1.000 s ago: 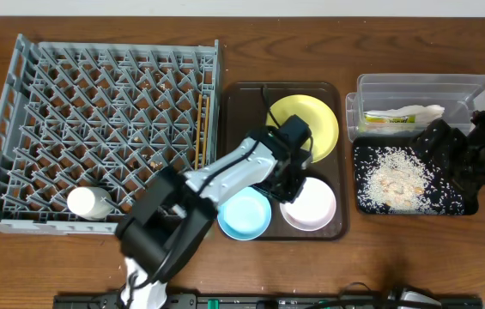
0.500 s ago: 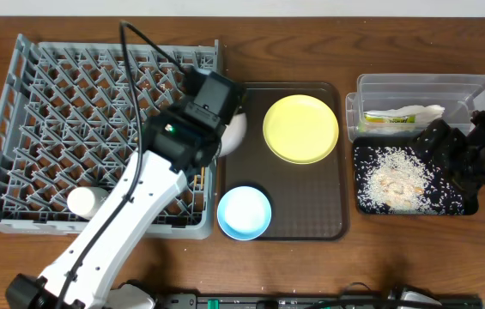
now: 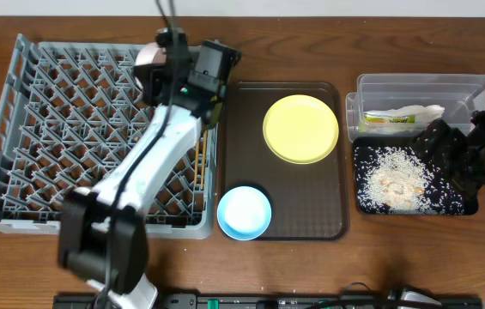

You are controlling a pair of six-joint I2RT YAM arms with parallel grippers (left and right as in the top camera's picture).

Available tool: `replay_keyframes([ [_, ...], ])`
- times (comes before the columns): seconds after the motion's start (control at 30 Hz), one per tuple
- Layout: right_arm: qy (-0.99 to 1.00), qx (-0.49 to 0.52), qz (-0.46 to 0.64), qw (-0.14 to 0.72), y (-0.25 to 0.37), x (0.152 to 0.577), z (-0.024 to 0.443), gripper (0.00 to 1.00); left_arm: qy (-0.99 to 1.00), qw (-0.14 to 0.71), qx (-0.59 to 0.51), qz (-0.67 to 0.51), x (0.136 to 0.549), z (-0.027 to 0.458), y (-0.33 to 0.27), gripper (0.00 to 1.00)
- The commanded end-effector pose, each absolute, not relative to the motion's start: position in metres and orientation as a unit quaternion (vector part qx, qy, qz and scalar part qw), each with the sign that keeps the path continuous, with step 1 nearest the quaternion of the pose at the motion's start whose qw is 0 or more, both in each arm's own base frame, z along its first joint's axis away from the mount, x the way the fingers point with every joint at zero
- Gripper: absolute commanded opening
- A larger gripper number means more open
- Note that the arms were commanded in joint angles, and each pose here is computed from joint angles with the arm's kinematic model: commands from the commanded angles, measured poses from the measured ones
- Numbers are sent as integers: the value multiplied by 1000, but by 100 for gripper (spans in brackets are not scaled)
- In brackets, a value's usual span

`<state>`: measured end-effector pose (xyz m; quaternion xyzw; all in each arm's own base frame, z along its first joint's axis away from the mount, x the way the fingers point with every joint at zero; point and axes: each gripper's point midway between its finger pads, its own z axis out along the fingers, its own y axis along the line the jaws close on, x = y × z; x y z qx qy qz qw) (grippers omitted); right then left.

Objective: Sort waste into correct bins and load items into the dishwasher
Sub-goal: 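Carry the white bowl with the left gripper into the rack's top edge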

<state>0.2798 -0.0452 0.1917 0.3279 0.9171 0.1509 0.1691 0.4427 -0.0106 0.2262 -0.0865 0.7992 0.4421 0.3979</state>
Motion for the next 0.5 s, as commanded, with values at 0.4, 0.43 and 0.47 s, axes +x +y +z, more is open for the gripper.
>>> replay_keyframes([
  [0.4, 915, 330, 154, 171, -45, 278, 193, 99, 789, 331, -6, 517, 454, 172, -21, 8],
  [0.43, 915, 330, 154, 171, -45, 278, 193, 99, 790, 332, -3, 516, 454, 171, -23, 8],
  [0.47, 915, 330, 154, 171, -45, 278, 193, 99, 792, 332, 0, 513, 454, 170, -26, 8],
])
